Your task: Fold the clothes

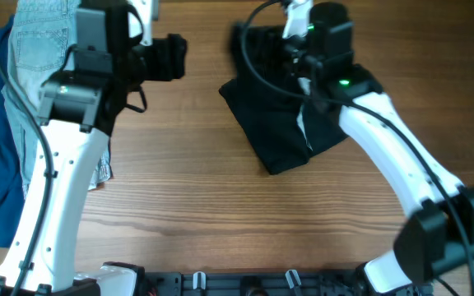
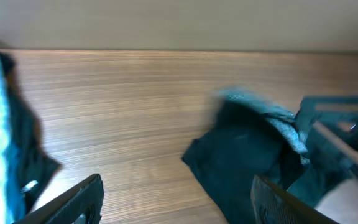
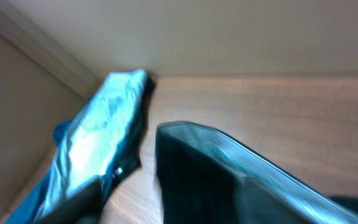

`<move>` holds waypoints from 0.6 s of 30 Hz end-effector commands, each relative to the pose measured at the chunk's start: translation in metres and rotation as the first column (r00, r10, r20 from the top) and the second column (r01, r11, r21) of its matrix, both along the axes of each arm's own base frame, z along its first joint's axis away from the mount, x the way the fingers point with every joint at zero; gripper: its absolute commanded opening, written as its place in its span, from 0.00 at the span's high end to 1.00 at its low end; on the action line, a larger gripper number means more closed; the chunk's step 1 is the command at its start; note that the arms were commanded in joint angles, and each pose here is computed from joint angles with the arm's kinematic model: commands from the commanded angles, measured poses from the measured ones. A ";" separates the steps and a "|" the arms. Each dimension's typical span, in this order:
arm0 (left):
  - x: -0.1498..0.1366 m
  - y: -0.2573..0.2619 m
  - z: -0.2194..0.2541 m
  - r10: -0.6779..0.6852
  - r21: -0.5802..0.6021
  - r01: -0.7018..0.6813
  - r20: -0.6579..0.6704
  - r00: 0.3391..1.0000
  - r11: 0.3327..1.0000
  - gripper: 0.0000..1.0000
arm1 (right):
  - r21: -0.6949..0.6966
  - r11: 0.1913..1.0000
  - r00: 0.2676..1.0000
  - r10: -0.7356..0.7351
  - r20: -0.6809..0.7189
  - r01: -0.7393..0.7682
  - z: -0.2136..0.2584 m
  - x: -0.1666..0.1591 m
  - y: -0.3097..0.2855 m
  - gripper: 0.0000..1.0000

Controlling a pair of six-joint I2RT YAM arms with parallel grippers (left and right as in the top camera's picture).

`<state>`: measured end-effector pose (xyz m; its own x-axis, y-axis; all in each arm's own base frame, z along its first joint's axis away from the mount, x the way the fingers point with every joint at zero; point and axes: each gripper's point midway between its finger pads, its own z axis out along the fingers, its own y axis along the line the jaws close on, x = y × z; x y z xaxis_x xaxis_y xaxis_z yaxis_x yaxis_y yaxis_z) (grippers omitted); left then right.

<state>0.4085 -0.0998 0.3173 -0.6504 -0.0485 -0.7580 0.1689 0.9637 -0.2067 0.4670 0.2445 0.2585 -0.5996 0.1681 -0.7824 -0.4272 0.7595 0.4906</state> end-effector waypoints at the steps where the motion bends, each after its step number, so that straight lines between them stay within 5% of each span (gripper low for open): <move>1: 0.007 0.026 0.000 0.074 0.006 -0.074 0.001 0.997 0.997 0.23 | 0.031 0.999 0.999 -0.038 0.008 0.037 0.011 0.008 -0.007 0.00; 6: 0.012 0.008 -0.017 0.009 -0.027 -0.011 -0.048 0.999 1.000 0.21 | -0.051 0.985 0.985 -0.168 -0.032 0.166 0.050 -0.006 -0.085 0.00; 13: 0.047 -0.036 -0.129 -0.106 -0.091 0.083 -0.291 0.951 0.992 0.23 | -0.310 0.927 0.878 -0.318 -0.357 0.209 -0.025 -0.070 -0.166 0.00; 18: 0.062 -0.026 -0.217 -0.041 -0.034 0.029 -0.447 0.894 0.999 0.24 | -0.427 0.886 0.850 -0.361 -0.384 0.183 -0.043 -0.085 -0.182 0.00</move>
